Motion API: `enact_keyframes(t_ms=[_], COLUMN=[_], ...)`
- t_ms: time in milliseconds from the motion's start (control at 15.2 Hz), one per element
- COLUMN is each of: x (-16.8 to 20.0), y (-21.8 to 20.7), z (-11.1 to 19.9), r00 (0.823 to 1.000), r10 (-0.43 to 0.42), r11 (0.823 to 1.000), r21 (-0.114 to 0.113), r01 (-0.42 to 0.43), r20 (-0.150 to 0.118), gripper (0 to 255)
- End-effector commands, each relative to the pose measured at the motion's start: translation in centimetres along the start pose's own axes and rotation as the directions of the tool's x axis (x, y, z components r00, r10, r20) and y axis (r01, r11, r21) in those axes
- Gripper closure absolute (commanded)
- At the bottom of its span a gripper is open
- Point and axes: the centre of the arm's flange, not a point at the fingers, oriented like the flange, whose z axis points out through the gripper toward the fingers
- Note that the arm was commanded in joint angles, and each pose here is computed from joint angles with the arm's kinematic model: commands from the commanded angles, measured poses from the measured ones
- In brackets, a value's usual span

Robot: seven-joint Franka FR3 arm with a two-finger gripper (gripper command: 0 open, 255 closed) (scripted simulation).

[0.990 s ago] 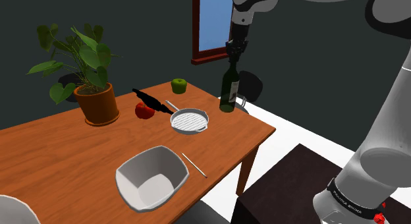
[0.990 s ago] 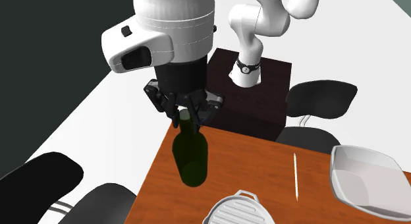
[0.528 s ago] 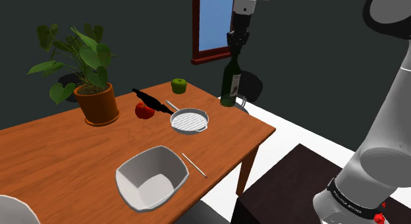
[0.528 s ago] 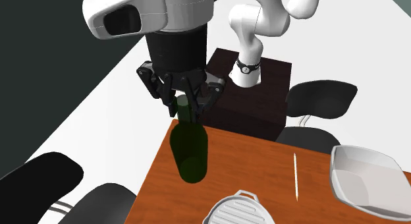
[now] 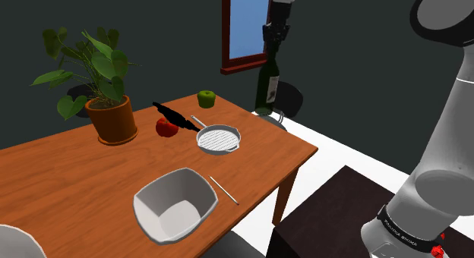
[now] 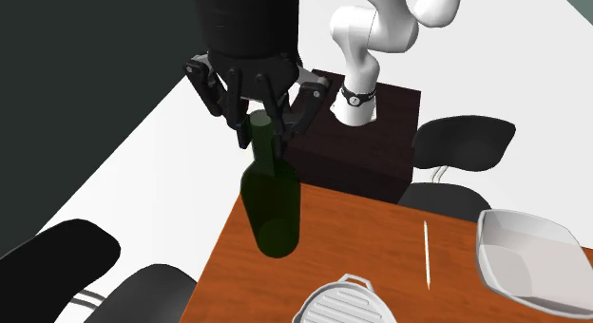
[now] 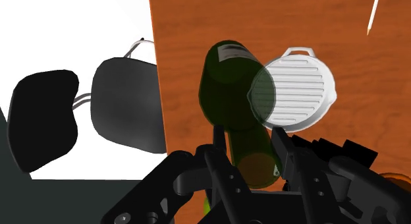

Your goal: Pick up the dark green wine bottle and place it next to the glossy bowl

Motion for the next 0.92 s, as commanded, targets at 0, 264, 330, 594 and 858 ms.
enact_keyframes(t_ms=[0, 264, 330, 594, 858], x=[0.0, -1.0, -1.5, -3.7, -5.8], y=[0.0, -2.4, -3.6, -8.4, -13.3], z=[-1.0, -1.7, -1.8, -2.0, -2.2], r00=[1.0, 1.0, 1.0, 1.0, 1.0], r10=[0.0, 0.0, 0.0, 0.0, 0.0], r11=[1.0, 1.0, 1.0, 1.0, 1.0], r21=[0.0, 0.0, 0.0, 0.0, 0.0], r01=[0.0, 0.0, 0.0, 0.0, 0.0], r20=[0.0, 0.0, 0.0, 0.0, 0.0], gripper=[255, 255, 255, 255, 255])
